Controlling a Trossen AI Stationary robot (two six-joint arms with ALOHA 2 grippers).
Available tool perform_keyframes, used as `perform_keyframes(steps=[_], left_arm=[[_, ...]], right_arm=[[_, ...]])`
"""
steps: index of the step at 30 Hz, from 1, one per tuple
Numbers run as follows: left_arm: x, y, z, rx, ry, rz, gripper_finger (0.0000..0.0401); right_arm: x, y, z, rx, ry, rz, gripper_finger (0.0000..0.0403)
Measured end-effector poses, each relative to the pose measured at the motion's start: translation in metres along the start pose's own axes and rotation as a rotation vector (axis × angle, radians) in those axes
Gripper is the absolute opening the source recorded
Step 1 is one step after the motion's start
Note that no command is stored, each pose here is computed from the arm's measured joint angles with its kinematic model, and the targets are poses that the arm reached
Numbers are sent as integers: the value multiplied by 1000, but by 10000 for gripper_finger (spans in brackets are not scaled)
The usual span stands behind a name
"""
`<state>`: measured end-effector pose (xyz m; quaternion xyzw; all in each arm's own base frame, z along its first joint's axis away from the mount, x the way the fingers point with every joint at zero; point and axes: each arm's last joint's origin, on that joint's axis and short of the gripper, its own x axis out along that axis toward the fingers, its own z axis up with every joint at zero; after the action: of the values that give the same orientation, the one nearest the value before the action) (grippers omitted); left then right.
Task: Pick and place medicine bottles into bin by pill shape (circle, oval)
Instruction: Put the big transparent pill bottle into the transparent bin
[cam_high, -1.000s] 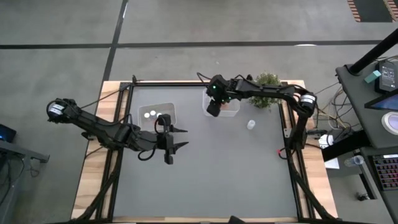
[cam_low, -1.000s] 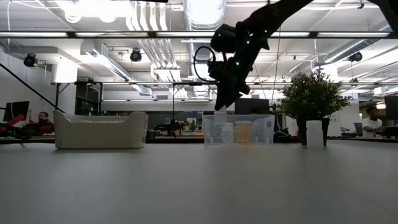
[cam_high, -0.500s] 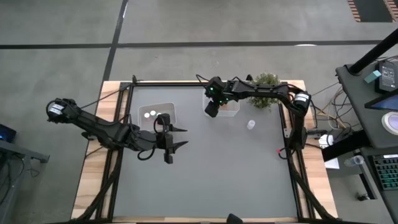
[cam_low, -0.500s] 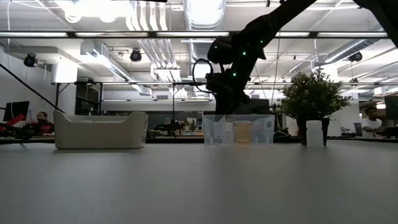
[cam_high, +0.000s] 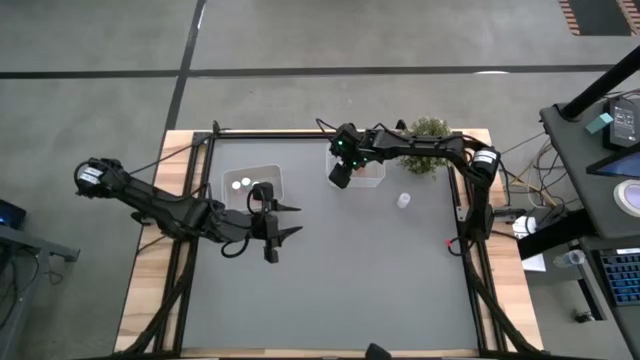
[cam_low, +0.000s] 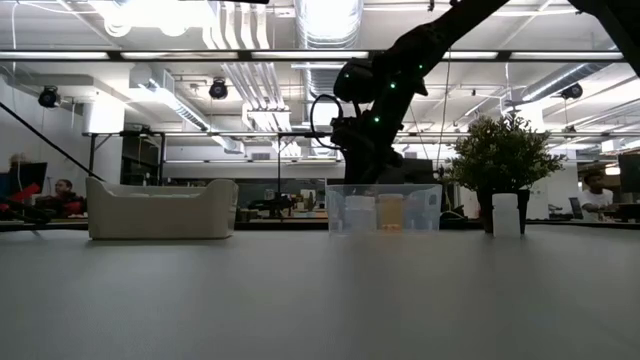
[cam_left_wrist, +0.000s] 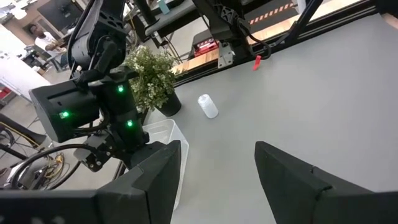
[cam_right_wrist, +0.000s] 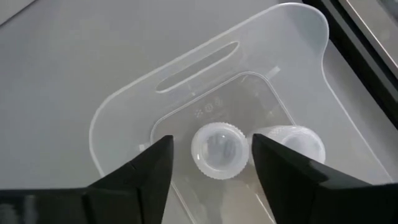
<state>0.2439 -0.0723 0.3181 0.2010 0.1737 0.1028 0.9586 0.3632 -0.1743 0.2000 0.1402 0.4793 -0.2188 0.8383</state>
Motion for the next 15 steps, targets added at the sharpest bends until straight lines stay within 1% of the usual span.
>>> perform_keyframes(steps=[4, 7, 11, 15], left_arm=[[0, 0, 0, 0, 0, 0, 191], [0, 0, 0, 0, 0, 0, 191], [0, 0, 0, -1, 0, 0, 191], [0, 0, 0, -2, 0, 0, 191]], right_arm=[[0, 0, 0, 0, 0, 0, 214], [-6, 0, 0, -1, -4, 0, 214], [-24, 3, 4, -1, -3, 1, 214], [-50, 14, 3, -25, -1, 16, 215]])
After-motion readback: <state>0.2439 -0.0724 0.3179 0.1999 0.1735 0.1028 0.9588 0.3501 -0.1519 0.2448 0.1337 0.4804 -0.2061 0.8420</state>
